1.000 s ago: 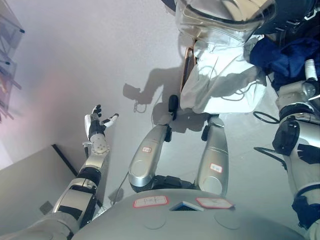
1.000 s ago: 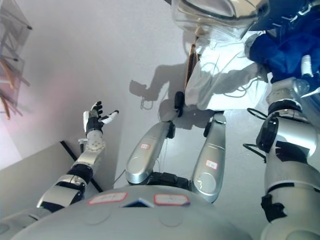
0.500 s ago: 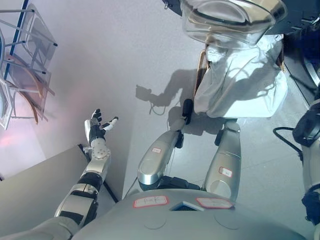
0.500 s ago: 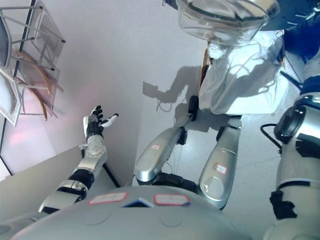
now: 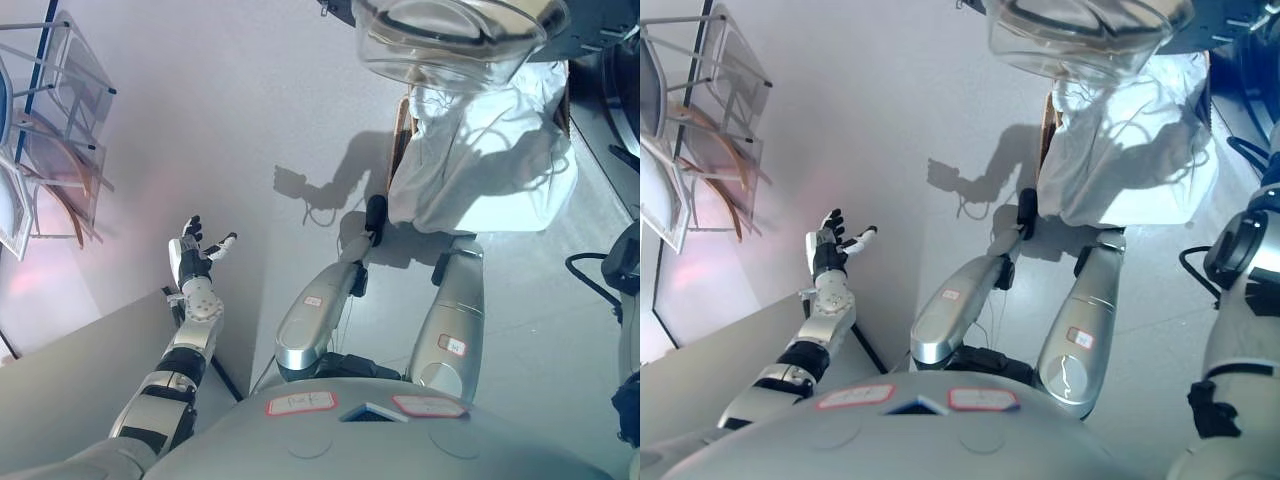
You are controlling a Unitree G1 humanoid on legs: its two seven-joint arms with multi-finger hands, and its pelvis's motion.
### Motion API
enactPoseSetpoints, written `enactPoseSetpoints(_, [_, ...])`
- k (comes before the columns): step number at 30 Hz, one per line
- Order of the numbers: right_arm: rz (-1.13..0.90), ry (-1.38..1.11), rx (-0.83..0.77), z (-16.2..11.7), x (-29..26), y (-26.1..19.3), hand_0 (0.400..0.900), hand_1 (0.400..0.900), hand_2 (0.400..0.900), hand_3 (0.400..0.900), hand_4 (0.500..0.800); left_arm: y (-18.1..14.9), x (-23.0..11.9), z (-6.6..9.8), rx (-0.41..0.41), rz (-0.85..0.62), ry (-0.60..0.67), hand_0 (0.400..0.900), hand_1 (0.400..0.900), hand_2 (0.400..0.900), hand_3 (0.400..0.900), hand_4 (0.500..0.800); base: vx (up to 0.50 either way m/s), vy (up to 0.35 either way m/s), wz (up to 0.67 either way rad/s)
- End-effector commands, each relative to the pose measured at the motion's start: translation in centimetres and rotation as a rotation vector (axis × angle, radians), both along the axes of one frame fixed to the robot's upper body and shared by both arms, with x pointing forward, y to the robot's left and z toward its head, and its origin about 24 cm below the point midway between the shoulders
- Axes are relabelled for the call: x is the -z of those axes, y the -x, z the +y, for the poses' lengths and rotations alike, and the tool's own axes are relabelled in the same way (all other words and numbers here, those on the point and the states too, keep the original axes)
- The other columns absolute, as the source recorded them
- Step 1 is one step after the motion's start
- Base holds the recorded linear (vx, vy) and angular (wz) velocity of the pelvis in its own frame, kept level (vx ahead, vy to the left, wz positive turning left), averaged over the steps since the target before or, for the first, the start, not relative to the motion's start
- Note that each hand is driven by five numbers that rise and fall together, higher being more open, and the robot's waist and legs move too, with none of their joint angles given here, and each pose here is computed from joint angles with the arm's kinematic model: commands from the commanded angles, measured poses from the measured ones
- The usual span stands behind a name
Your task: Put the clothes in the basket into the washing machine.
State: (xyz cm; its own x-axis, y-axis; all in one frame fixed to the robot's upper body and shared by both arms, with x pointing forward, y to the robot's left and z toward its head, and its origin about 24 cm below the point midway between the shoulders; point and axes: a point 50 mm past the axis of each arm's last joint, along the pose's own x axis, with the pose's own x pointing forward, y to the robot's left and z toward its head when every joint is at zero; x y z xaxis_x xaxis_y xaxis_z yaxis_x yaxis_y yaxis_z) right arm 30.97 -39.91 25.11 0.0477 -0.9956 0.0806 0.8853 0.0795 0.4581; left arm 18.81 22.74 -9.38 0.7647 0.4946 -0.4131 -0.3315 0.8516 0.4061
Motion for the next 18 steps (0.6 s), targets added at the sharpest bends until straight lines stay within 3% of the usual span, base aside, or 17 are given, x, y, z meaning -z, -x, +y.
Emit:
enactPoseSetpoints(1, [-0.171, 0.399, 0.070, -1.4, -11.1, 4.5, 0.900, 0.900, 0.900, 0.900, 0.800, 1.5, 0.5, 1.5, -0.106, 0.020, -0.021, 0.900, 0.900, 0.900, 0.900, 0.800, 0.016, 0.017, -0.07])
enactPoseSetpoints(13, [-0.027, 0.294, -0.095, -2.2, -7.1, 2.1, 0.900, 0.900, 0.900, 0.900, 0.800, 2.0, 1.1, 1.6, -0.130, 0.052, 0.014, 0.900, 0.900, 0.900, 0.900, 0.800, 0.007, 0.007, -0.03])
enactPoseSetpoints(18, [0.167, 0.178, -0.223, -2.9, -1.4, 0.7, 0.900, 0.900, 0.900, 0.900, 0.800, 1.6, 1.1, 1.5, -0.111, 0.057, 0.037, 0.900, 0.900, 0.900, 0.900, 0.800, -0.037, -0.028, 0.03])
